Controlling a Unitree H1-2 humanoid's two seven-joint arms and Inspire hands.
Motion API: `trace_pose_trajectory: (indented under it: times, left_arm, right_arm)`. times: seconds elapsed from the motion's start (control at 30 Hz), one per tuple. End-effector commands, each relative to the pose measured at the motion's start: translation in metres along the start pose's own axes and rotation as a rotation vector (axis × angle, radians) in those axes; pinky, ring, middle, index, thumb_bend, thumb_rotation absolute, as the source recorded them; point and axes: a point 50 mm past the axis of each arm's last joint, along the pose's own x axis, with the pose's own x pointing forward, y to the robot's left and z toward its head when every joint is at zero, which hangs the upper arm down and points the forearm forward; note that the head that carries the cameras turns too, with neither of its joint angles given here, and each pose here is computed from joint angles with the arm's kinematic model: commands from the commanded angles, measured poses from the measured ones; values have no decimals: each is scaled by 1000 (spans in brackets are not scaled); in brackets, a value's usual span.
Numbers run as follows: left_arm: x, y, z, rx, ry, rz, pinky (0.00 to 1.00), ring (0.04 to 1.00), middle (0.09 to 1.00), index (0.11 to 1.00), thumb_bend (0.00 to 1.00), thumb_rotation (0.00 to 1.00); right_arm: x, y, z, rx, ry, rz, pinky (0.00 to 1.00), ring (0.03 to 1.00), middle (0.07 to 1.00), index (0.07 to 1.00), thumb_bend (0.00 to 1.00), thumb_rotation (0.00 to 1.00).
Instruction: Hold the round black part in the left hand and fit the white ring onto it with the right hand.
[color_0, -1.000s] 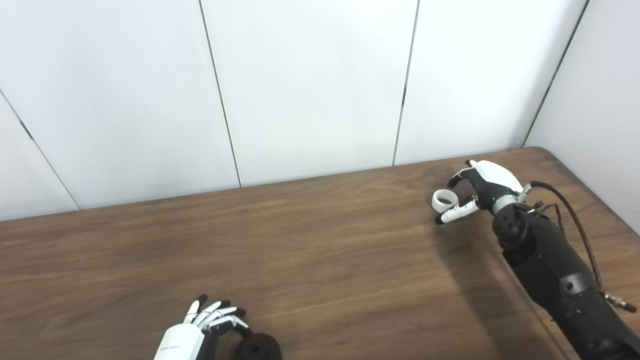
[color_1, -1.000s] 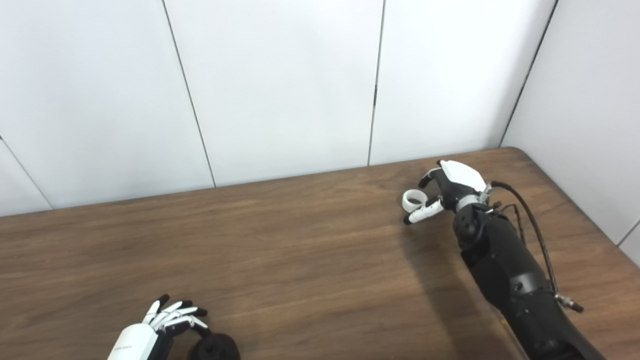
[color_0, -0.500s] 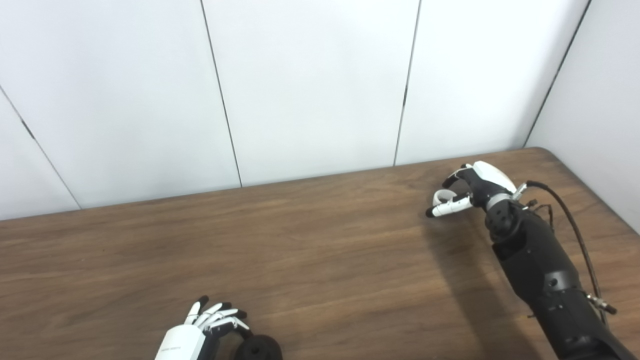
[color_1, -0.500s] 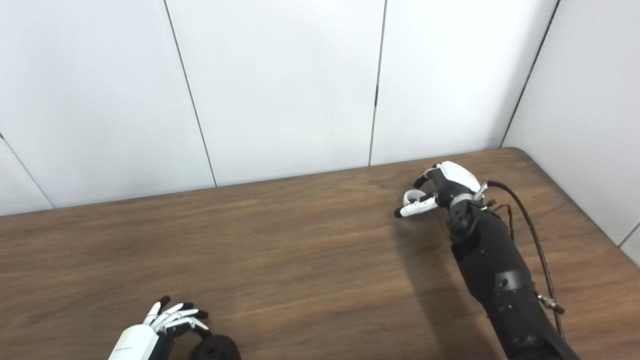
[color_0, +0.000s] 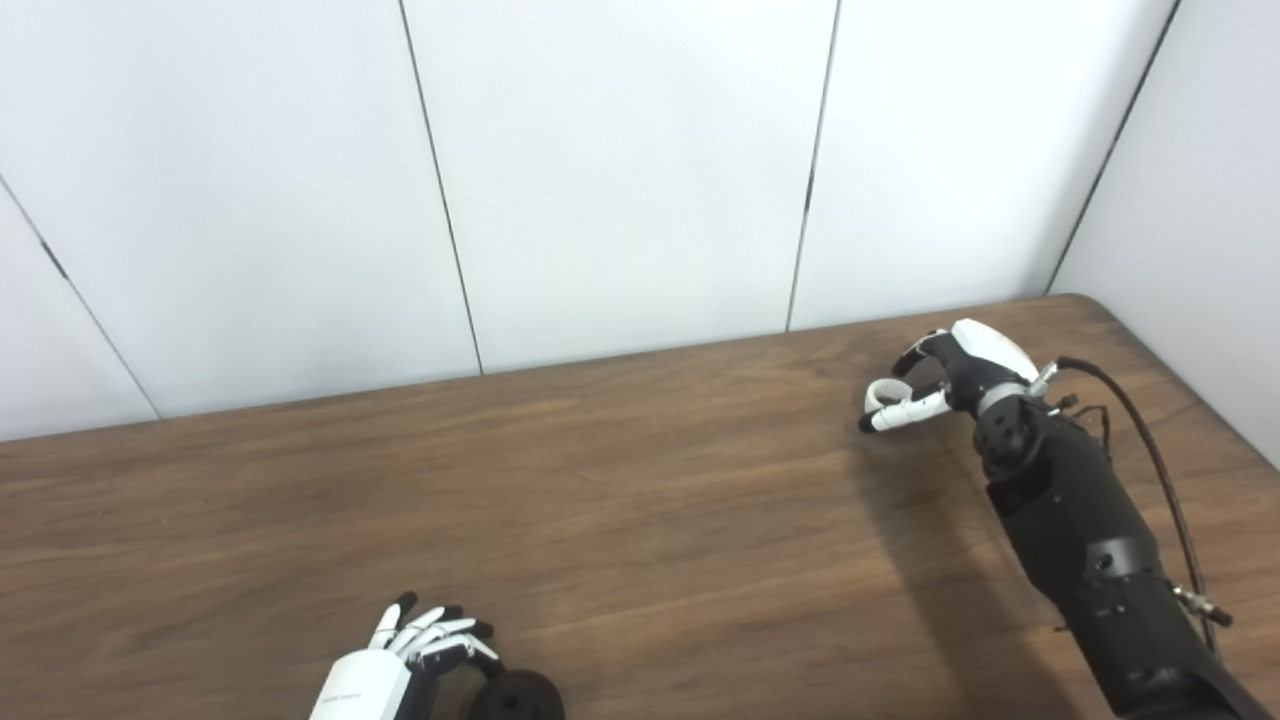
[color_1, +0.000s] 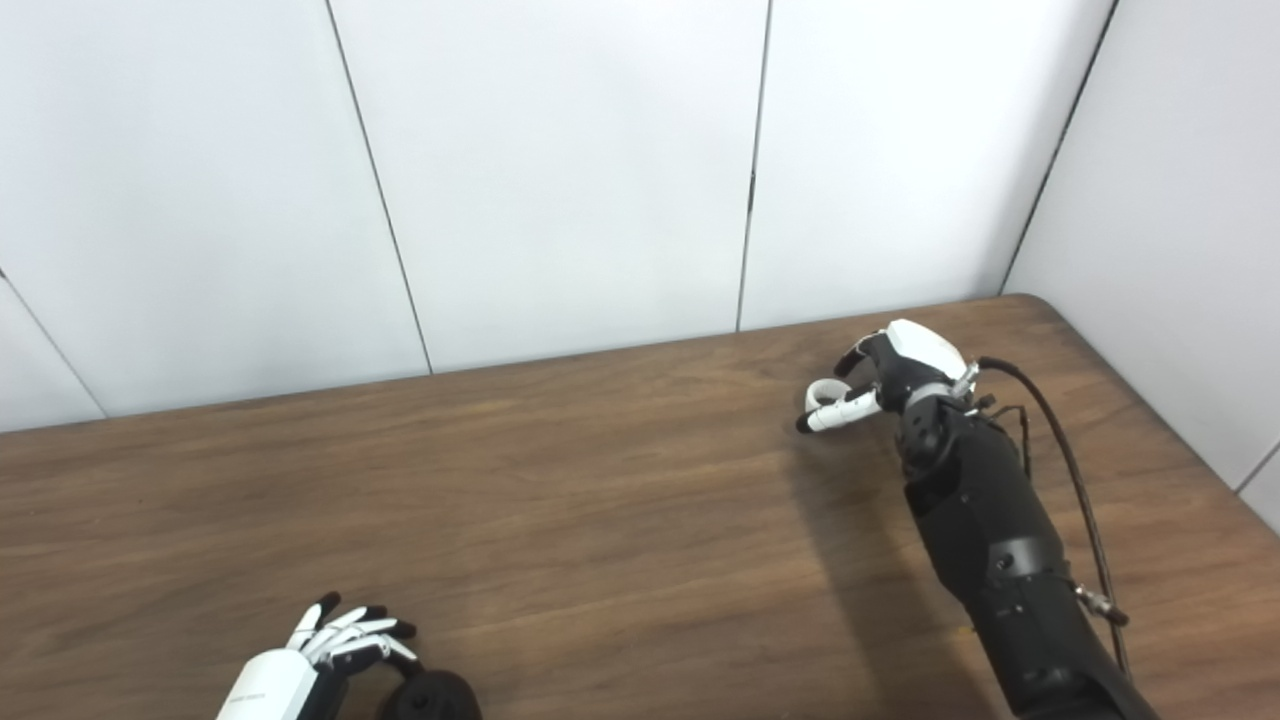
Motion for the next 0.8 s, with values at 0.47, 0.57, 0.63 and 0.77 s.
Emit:
trace_pose_trajectory:
  times: [0.47, 0.57, 0.63, 0.77]
  left_arm:
    - [0, 7, 1, 23, -7, 13, 1000, 867, 766, 485, 524, 55]
    - [0, 7, 1, 26, -5, 12, 1000, 868, 767, 485, 524, 55]
    - [0, 8, 1, 28, -5, 11, 1000, 868, 767, 485, 524, 56]
    - [0, 8, 1, 24, -8, 11, 1000, 870, 767, 485, 524, 56]
  right_arm:
    - [1, -27, 5, -25, -21, -65, 1000, 1000, 959, 683, 817, 323]
    - [1, -27, 6, -12, -23, -63, 1000, 1000, 959, 680, 812, 308]
    - [0, -26, 6, -9, -26, -64, 1000, 1000, 956, 671, 803, 297]
    - [0, -25, 6, 1, -35, -76, 1000, 1000, 940, 550, 625, 199]
